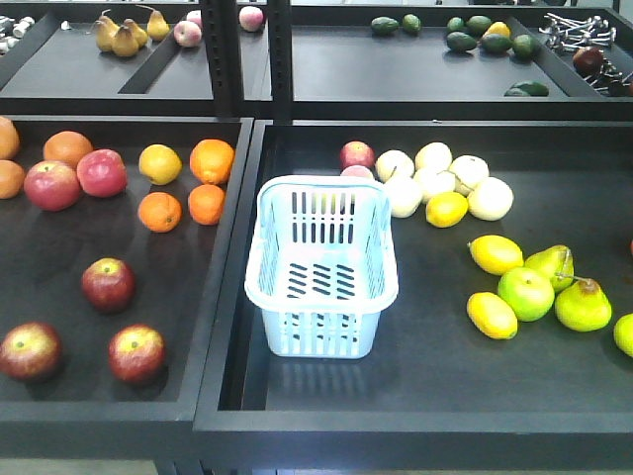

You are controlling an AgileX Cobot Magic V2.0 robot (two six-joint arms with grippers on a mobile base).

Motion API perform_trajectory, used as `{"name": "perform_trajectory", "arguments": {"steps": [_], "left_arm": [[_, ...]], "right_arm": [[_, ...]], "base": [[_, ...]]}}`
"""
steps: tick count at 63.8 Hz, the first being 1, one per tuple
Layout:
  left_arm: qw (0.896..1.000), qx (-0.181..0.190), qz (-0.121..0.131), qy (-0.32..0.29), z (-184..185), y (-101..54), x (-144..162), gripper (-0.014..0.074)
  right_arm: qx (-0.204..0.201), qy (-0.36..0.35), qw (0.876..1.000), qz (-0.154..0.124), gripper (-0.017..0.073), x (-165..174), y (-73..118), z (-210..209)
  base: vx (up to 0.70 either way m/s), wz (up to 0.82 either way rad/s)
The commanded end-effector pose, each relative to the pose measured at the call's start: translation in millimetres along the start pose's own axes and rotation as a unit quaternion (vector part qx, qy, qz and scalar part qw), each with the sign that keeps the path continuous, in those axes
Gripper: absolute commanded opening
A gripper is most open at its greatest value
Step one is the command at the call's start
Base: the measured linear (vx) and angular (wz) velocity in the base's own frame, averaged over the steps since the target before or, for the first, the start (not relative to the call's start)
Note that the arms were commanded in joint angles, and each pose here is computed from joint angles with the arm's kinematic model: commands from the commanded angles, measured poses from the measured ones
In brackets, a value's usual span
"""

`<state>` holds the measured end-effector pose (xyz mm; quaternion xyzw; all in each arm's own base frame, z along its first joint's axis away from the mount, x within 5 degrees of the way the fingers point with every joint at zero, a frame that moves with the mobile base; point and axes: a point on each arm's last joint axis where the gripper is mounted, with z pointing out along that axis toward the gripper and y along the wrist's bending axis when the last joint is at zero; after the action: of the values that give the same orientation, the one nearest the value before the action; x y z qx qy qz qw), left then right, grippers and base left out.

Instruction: Pick three apples into basket with both arms

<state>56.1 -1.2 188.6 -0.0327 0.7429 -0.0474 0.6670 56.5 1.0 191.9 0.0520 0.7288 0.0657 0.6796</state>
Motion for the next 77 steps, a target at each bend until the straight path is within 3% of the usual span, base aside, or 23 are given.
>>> {"name": "perform_trajectory", "arguments": {"steps": [1,77], "left_arm": [[0.999,0.006,-0.009,-0.04,-1.0,-0.9,-5.3,-0.0006],[0.999,0.006,-0.009,-0.04,-1.0,-0.9,-5.3,-0.0006]], "right_arm": [[-0.006,-0.039,0.999,-0.007,-0.0008,-3.4,0.8,-0.5],[-0.006,-0.039,0.999,-0.007,-0.0008,-3.4,0.8,-0.5]], "base": [[0.1,-0.05],[0.07,0.01]]}}
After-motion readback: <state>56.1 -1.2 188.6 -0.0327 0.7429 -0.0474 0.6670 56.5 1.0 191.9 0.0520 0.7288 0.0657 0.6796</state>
